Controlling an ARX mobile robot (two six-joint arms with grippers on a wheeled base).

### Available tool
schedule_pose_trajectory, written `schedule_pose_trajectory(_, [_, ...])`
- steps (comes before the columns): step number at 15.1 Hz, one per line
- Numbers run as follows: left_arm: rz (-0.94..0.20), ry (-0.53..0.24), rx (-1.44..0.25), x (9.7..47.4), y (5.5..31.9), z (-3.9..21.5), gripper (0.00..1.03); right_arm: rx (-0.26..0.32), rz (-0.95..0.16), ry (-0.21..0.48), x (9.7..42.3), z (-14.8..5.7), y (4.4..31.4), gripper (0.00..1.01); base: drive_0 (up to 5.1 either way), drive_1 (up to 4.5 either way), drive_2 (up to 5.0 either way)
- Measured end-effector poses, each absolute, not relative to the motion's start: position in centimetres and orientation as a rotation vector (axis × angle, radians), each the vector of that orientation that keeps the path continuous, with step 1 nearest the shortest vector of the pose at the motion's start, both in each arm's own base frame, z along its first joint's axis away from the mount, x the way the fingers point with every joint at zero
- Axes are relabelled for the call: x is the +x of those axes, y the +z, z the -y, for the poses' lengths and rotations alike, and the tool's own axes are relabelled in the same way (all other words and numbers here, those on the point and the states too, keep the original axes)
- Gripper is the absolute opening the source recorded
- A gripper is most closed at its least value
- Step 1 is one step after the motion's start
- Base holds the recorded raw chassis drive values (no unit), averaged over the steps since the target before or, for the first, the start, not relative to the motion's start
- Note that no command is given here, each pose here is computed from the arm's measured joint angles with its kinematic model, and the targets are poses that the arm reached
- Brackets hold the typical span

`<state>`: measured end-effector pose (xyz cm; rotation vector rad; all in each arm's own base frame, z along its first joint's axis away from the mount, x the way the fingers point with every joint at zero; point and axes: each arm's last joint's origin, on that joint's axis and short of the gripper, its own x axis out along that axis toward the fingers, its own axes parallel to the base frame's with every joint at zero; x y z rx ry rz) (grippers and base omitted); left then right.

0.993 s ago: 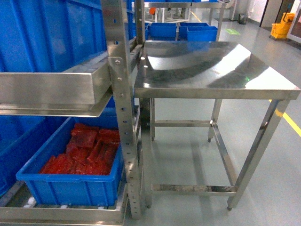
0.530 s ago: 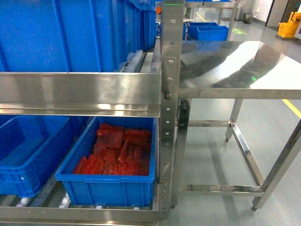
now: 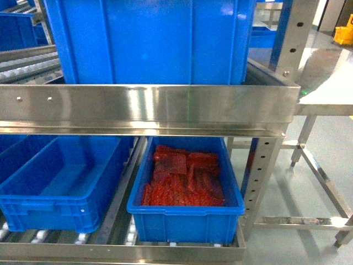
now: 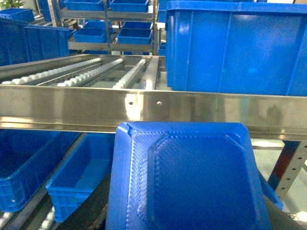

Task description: Sort blue parts and orange caps into right shelf containers

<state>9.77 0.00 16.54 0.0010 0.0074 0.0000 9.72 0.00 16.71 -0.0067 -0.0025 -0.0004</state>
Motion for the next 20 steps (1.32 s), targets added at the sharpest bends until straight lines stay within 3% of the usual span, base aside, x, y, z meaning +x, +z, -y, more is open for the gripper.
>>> schedule_pose_trajectory(20, [-0.007,0.0,0.001,9.77,16.55,0.0,0.43,-0.007,0.002,0.0,9.72,0.0,16.7,0.44,-5.1,2.35,2.3])
